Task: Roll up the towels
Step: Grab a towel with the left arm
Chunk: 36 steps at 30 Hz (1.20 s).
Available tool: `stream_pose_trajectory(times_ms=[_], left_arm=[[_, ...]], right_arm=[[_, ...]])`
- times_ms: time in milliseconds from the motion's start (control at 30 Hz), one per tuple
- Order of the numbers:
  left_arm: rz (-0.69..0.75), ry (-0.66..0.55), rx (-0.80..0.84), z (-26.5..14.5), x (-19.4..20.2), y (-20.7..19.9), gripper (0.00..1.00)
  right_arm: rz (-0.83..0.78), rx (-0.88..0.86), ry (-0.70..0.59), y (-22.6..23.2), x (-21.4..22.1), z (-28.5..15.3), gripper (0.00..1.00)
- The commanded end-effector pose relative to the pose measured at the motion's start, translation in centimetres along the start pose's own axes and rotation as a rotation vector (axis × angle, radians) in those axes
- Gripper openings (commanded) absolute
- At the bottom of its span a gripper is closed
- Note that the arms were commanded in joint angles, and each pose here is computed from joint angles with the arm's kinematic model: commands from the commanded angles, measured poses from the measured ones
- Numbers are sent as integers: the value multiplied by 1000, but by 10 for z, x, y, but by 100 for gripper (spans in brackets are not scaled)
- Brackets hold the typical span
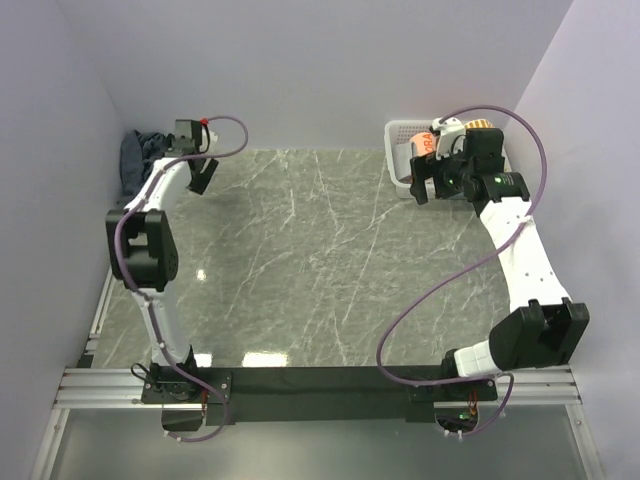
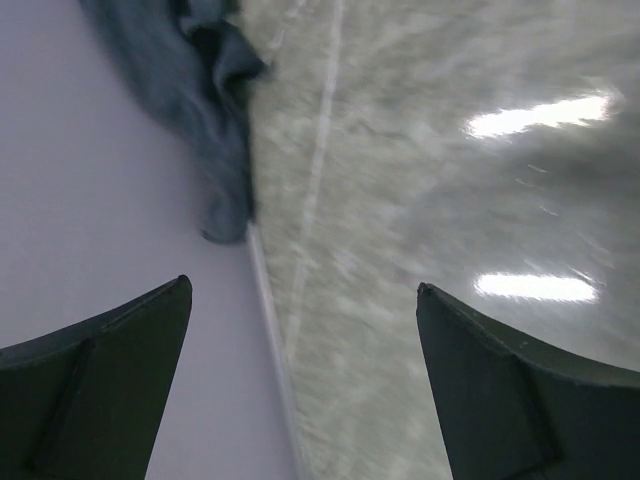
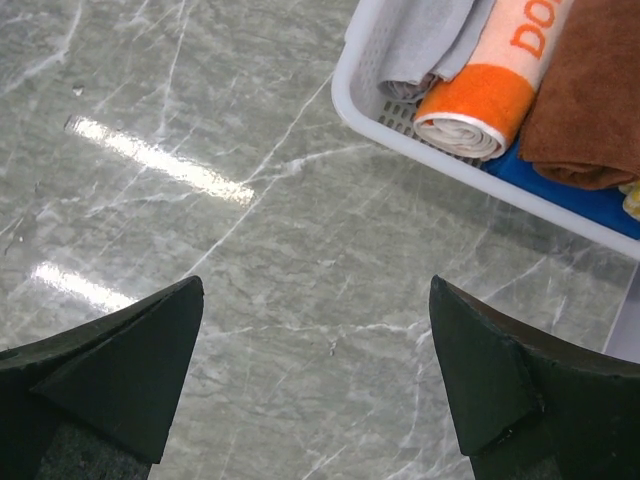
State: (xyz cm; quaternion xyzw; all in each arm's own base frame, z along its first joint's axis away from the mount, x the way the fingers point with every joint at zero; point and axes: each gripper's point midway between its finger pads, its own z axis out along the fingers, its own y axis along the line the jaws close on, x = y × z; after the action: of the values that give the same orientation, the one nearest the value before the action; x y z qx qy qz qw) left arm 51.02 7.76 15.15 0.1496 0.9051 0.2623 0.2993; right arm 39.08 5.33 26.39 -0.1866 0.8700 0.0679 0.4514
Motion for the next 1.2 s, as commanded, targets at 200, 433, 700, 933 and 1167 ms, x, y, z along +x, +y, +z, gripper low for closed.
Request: stream_pose_trajectory(times_ms=[200, 433, 700, 933, 1167], left_arm=[[258, -4, -302, 91, -29, 49, 99], [376, 0, -368, 151, -30, 49, 99], [439, 29, -478, 211, -9, 68, 99], [430, 92, -528, 234, 32, 97, 99], [412, 89, -561, 240, 45, 111, 90]], right_arm=[[-6, 79, -14, -26, -33, 16, 100], [-8, 157, 18, -48, -40, 31, 100], [7, 205, 43, -63, -60, 37, 100], [-6, 249, 53, -70, -68, 40, 100], [-28, 253, 71, -67, -63, 39, 100]])
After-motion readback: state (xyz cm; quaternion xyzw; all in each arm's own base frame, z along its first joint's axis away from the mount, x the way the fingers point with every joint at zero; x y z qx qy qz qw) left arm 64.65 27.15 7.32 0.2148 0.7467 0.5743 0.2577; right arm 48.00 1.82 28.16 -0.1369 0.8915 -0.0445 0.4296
